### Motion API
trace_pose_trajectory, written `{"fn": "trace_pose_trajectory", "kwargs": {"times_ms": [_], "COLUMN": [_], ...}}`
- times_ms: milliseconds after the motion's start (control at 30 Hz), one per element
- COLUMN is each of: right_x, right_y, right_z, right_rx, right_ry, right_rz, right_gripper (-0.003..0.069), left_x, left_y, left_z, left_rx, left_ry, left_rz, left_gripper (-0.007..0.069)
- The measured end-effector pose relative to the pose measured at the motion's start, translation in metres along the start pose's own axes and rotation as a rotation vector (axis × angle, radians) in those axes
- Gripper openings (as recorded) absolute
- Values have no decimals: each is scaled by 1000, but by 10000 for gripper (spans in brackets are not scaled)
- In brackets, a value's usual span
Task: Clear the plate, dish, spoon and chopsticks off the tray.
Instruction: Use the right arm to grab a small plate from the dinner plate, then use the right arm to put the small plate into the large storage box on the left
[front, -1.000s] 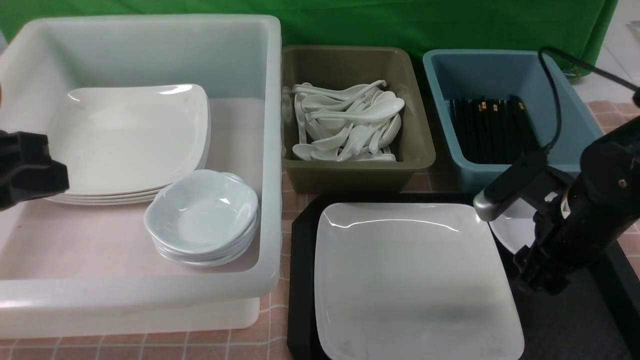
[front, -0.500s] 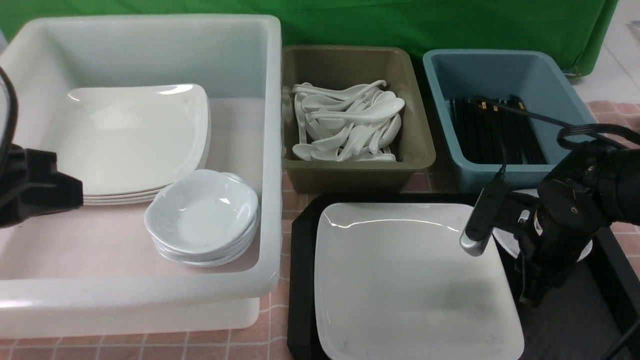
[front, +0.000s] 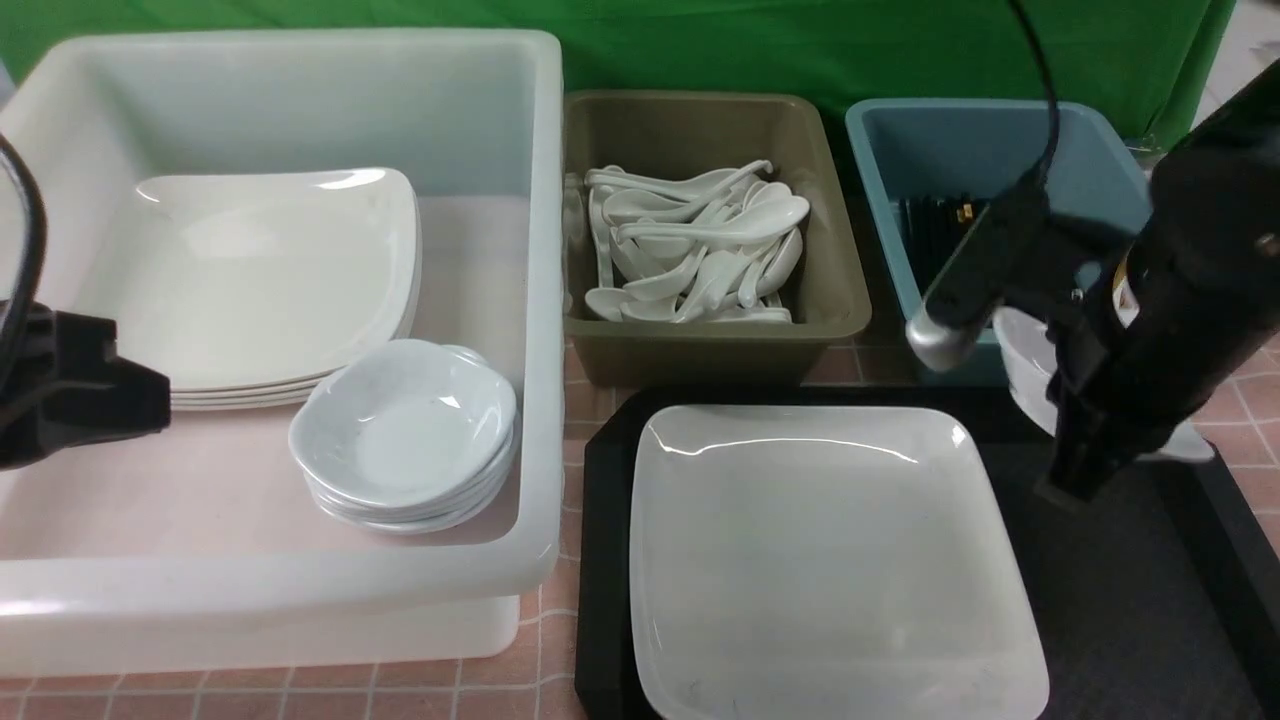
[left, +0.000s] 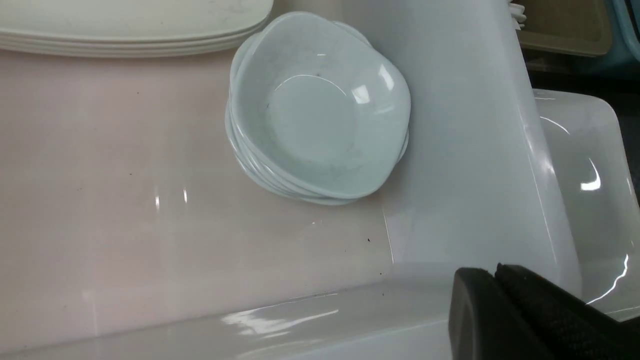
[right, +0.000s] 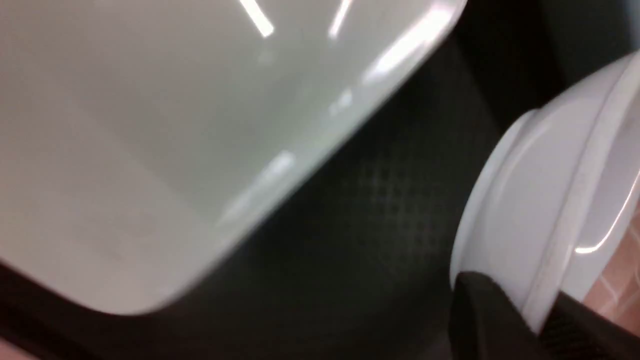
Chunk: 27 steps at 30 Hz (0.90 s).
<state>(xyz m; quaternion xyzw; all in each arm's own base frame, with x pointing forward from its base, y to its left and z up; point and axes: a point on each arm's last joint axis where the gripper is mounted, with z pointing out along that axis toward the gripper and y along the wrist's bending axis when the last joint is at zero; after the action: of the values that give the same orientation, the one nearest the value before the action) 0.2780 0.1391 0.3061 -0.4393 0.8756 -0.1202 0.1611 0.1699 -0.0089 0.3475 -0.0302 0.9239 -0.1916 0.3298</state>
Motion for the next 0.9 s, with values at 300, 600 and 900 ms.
{"fn": "trace_pose_trajectory", "kwargs": {"times_ms": [300, 600, 900], "right_x": [-71, -163, -197], "right_y": [72, 124, 145], "right_z": [-84, -37, 52], "right_rx": [-445, -443, -375], "right_ry": [-630, -753, -691], "right_rz": [-301, -460, -451], "right_gripper": [82, 82, 150], "left_x": [-17, -43, -44], "left_y": [7, 5, 4], "left_z": [-6, -13, -13], "left_rx": [-118, -139, -128], "left_ry": [-35, -38, -40], "left_rz": [40, 11, 6], "left_gripper": [21, 21, 21]}}
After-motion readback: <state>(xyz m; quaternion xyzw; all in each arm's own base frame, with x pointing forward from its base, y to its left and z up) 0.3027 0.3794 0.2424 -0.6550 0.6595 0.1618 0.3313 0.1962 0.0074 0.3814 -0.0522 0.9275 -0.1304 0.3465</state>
